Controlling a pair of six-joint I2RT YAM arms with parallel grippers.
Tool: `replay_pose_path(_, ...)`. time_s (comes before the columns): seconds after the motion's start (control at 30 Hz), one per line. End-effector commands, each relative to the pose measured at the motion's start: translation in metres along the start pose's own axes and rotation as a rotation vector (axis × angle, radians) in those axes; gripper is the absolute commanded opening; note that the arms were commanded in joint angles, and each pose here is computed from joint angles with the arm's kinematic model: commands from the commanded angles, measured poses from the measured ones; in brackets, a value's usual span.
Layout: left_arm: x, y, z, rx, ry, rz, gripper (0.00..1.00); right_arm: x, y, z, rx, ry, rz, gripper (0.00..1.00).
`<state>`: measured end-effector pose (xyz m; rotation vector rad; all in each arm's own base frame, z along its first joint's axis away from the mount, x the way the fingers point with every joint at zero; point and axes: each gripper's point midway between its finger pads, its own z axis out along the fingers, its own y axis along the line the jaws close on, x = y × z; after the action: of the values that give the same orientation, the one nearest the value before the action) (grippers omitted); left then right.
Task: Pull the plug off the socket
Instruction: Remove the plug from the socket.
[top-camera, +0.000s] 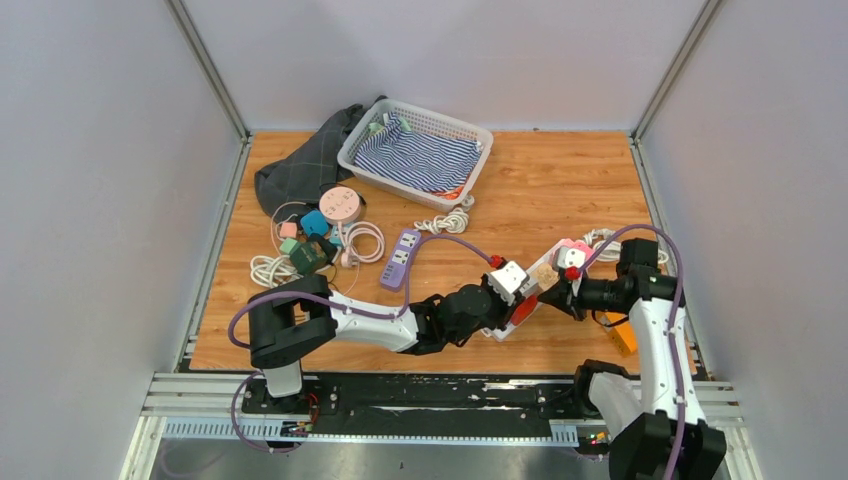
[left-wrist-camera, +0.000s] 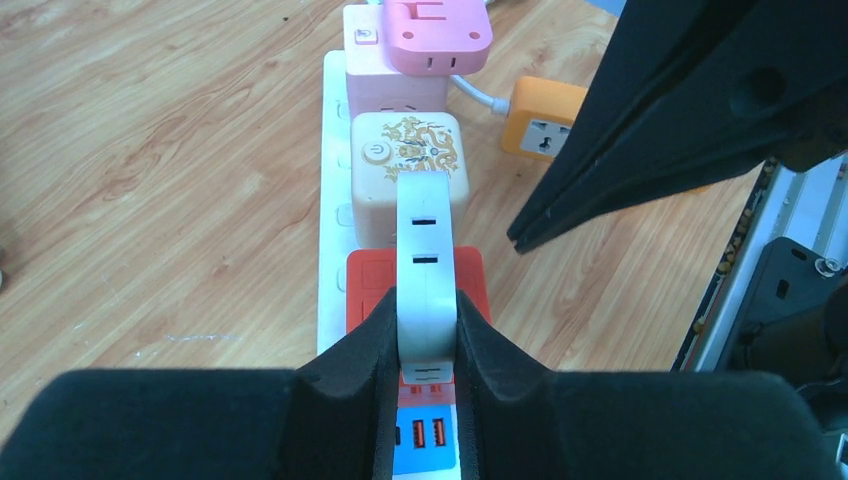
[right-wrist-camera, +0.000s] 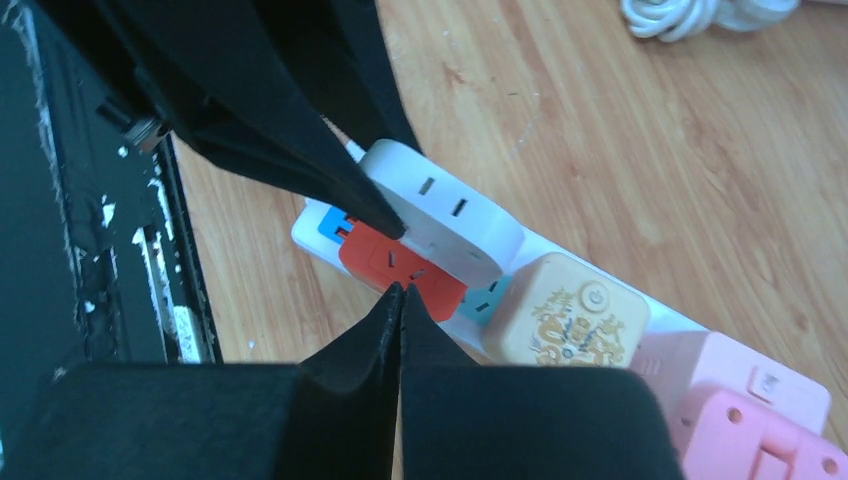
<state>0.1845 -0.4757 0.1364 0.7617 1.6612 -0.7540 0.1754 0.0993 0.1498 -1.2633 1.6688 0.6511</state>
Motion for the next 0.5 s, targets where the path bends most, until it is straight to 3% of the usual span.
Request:
replay_pose_path(0.0, 0.017, 0.004, -0.001, 0.007, 0.041, -0.012, 0.0, -0.001, 0.02, 0.007, -0.128, -0.012, -0.061, 0.0)
replay_pose_path(0.2, 0.012, 0.005, -0.003, 0.014, 0.035, -0.058, 0.0, -0.02, 0.027, 0.011, -0.186, -0.023, -0.118, 0.0)
replay_pose_path(0.47, 0.008, 0.004, -0.006, 0.014, 0.028, -0.103, 0.0, 0.012, 0.013, 0.017, -0.064, 0.061, -0.157, 0.06)
